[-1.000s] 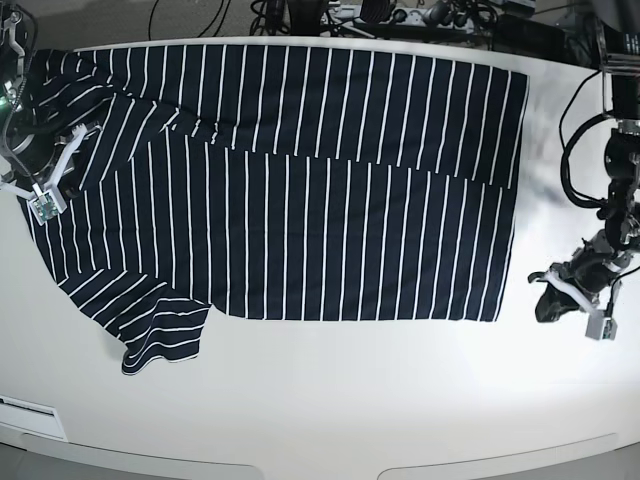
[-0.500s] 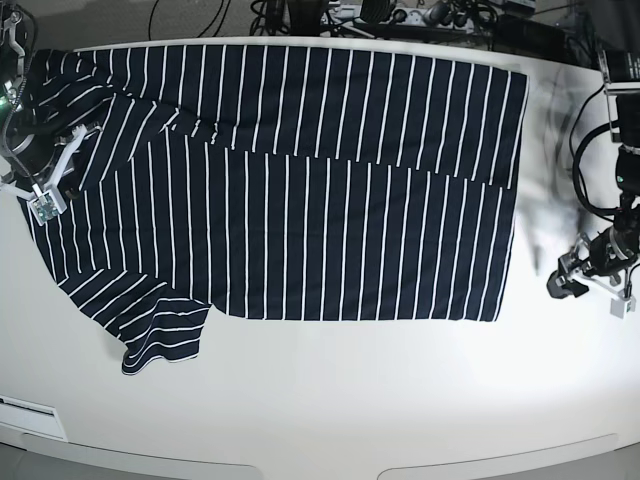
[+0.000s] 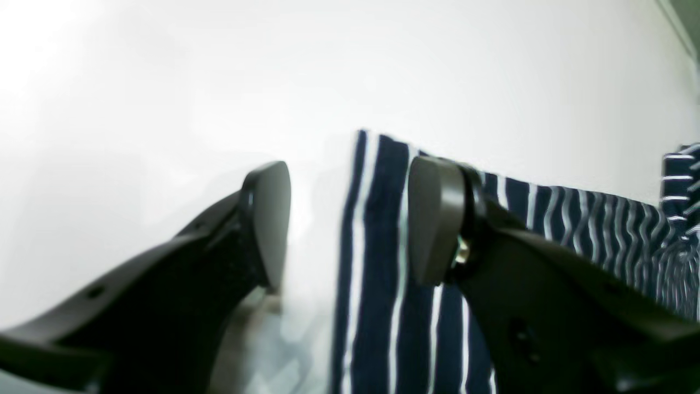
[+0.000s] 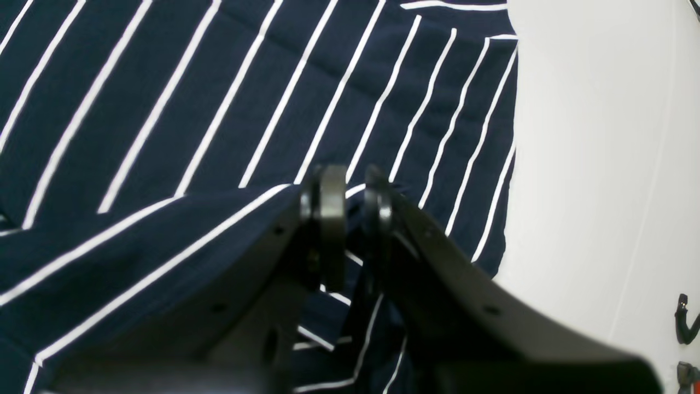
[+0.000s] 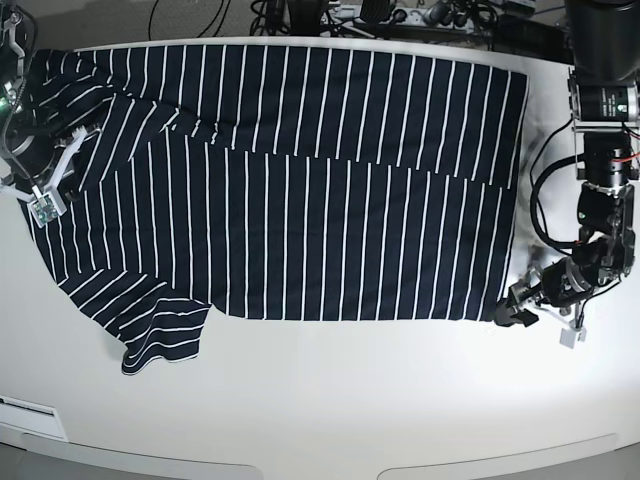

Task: Fold the T-shirt properly
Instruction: 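Move both grippers to the hem corners of the shirt, then grasp the hem corners with both grippers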

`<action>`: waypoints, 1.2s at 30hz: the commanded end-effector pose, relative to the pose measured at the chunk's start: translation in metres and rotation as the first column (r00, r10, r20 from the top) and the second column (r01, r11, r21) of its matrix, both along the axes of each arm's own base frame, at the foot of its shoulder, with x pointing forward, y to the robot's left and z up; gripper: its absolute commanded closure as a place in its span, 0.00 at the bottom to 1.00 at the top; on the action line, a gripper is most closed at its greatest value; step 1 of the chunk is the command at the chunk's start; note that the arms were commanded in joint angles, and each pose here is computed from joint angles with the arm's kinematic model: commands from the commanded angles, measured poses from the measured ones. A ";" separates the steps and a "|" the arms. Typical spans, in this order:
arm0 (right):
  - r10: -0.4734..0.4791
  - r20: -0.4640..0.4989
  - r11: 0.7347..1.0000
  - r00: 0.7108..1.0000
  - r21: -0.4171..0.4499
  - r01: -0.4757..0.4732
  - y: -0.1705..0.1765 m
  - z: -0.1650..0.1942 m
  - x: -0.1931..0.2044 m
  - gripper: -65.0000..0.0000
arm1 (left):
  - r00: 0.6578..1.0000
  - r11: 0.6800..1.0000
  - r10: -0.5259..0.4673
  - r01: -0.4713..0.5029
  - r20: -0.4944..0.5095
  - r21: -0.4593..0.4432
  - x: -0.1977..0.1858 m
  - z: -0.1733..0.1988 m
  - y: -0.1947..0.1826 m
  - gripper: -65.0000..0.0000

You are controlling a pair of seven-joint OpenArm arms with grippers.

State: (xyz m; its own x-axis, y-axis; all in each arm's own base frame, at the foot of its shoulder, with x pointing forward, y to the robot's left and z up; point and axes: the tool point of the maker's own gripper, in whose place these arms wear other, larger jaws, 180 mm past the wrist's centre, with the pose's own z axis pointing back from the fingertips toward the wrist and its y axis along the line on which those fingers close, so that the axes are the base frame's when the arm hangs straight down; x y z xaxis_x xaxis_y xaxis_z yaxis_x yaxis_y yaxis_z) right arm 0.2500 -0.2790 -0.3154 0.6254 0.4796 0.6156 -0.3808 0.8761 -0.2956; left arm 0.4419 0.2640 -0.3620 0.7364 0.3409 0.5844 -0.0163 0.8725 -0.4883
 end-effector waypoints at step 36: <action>-0.140 0.345 0.990 0.928 0.077 0.120 -0.037 0.083 0.095 0.74 | 0.977 0.986 -0.163 0.156 -0.138 -0.059 -0.024 -0.024 -0.041 1.00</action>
